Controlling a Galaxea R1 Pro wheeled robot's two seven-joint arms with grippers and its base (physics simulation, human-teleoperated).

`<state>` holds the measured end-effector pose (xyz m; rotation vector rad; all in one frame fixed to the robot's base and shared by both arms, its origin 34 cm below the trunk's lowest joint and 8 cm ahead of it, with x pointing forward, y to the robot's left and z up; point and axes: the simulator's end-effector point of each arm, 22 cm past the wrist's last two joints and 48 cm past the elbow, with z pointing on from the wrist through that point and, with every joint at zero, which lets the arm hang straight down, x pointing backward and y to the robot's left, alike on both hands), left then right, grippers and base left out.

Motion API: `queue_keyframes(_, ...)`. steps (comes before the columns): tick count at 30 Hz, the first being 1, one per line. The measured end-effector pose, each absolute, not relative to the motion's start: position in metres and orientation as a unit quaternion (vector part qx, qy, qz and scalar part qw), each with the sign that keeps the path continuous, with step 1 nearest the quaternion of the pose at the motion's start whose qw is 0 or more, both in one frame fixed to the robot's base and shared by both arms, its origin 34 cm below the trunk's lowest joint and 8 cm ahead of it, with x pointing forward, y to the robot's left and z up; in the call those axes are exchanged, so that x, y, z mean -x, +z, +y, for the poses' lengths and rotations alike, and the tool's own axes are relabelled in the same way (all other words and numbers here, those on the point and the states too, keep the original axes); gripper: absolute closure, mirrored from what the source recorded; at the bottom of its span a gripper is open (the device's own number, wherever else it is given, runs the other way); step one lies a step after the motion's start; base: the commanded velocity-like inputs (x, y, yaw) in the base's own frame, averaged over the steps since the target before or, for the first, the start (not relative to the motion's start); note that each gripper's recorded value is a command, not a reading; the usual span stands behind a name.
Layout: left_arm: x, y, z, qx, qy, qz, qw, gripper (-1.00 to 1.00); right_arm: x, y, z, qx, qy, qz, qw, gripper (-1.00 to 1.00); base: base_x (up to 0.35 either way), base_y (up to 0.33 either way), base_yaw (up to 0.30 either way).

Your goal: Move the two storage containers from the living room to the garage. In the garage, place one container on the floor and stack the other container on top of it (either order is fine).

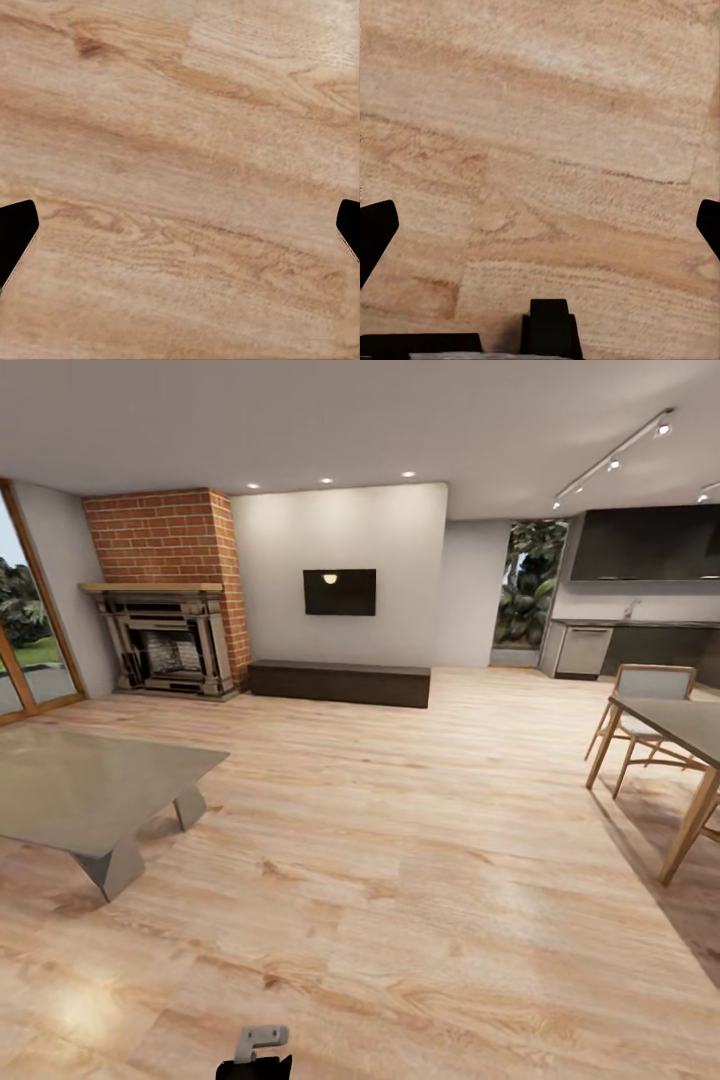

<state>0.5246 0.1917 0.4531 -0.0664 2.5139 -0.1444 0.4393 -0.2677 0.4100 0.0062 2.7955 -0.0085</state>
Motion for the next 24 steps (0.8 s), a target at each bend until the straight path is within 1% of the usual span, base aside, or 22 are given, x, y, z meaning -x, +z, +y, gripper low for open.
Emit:
queue_keyframes(6, -0.525, 0.453, 0.192, 0.025, -0.055, 0.95, 0.306, -1.0, -0.42, 0.401, -0.272, -0.005, -0.005, 0.987, 0.158, -1.0, 0.343, 0.0, 0.0)
queue_keyframes(24, -0.525, 0.454, 0.191, 0.02, -0.054, 0.95, 0.307, -1.0, -0.412, 0.397, -0.274, -0.005, -0.006, 0.988, 0.152, -1.0, 0.343, 0.0, 0.0)
